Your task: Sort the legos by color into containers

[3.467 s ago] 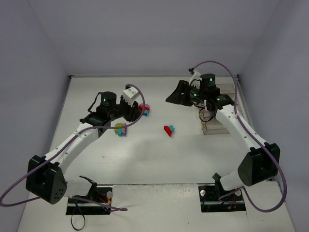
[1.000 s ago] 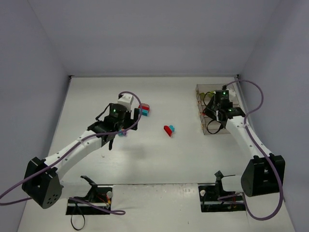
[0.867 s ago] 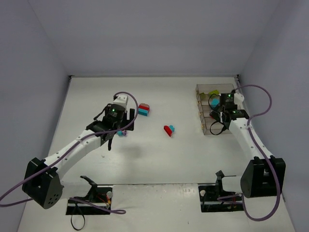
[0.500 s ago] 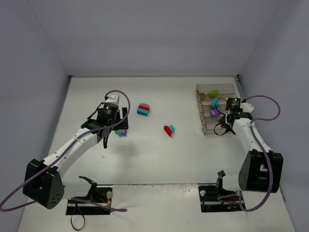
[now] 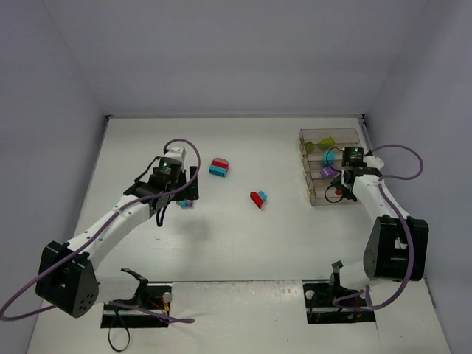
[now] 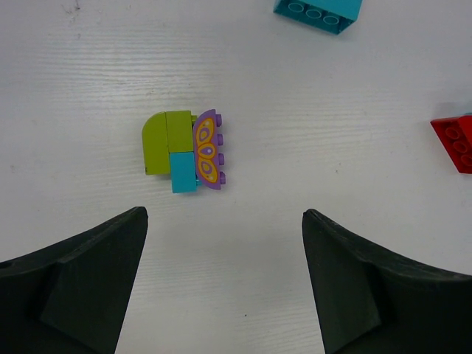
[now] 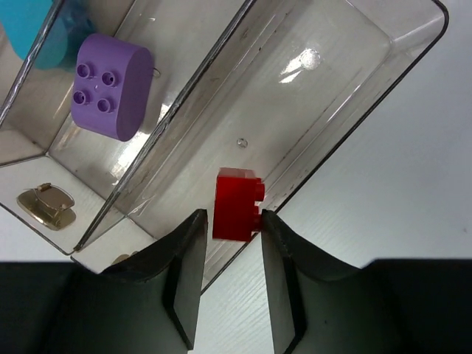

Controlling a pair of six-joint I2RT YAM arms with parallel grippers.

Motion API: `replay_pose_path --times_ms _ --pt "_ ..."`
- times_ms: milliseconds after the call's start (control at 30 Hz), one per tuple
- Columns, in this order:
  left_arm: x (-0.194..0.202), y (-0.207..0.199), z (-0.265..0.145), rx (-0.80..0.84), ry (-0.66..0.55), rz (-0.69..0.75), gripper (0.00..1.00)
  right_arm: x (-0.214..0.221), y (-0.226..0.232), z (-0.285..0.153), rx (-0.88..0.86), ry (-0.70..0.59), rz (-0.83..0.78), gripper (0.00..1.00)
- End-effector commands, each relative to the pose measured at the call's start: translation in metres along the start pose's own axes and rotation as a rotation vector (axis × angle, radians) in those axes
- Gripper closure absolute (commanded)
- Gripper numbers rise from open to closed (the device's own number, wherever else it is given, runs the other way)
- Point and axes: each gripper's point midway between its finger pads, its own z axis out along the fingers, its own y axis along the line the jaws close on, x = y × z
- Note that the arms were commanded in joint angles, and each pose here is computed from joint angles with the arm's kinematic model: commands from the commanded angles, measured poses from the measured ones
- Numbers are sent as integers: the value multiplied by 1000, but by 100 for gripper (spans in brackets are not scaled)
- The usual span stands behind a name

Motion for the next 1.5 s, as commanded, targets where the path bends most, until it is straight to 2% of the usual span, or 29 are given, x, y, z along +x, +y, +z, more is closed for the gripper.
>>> replay_pose_path --times_ms 0,33,67,100,200,367,467,633,733,867,1067,1467 --pt "-24 -16 -6 55 -50 -27 21 -25 10 -8 -21 -68 16 67" --pt "-26 -18 -6 64 -51 -29 21 -26 11 -9 -28 -69 11 63" --pt "-27 -19 -7 70 -53 -32 21 -30 13 -13 -43 -79 -1 53" --pt "-28 -22 -6 80 -53 -35 21 -31 15 -15 -53 -83 -9 47" --pt "-30 -32 -2 110 -52 -47 21 -39 22 -26 -96 -104 -35 40" --pt "-28 -70 0 244 -27 12 21 -42 41 -50 -228 -120 -82 43" --pt "-25 -106 7 366 -20 98 21 -38 60 -66 -355 -111 -139 44" --pt "-10 -150 15 494 13 296 21 -26 82 -86 -516 -88 -225 45" --pt "-11 -179 18 568 -15 489 20 -12 95 -96 -602 -58 -271 45" --pt "-3 -203 37 656 2 610 19 -2 100 -104 -657 -37 -294 44" --pt "5 -232 54 760 26 700 19 13 106 -114 -708 -18 -333 44" --pt "30 -247 90 715 59 736 19 23 103 -114 -725 8 -347 44"
